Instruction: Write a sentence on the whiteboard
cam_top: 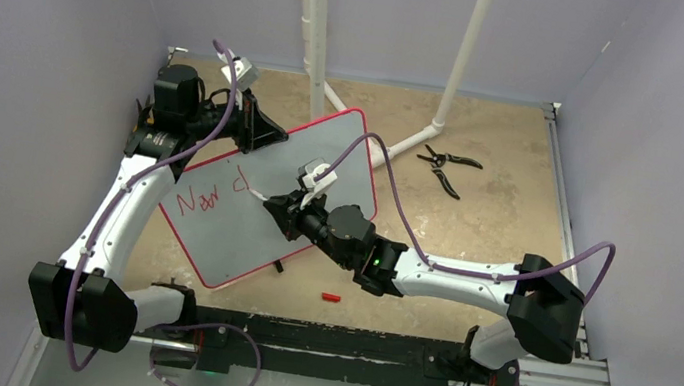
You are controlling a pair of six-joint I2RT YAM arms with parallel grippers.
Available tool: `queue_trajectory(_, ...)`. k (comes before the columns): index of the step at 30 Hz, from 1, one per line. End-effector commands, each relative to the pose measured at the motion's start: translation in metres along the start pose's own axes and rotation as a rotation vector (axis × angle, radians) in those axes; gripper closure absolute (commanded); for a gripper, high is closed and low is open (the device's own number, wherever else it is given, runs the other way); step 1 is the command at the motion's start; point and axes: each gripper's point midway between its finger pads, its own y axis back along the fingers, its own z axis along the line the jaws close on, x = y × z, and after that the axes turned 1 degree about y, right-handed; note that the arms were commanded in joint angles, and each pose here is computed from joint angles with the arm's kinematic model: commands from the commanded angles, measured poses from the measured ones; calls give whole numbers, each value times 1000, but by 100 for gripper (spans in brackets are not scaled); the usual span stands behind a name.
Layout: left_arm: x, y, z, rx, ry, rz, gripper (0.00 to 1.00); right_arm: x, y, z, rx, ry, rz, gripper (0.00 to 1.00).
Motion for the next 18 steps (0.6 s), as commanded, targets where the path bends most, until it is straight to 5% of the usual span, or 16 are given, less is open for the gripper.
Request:
queue_trajectory(1, -8, 3, 17, -62, -34, -32, 100, -35, 2, -3, 24, -32, -107, 100)
queue_trajectory(18, -8, 3, 18, -65, -33, -33, 100, -48, -9, 1, 24, -15, -144, 100)
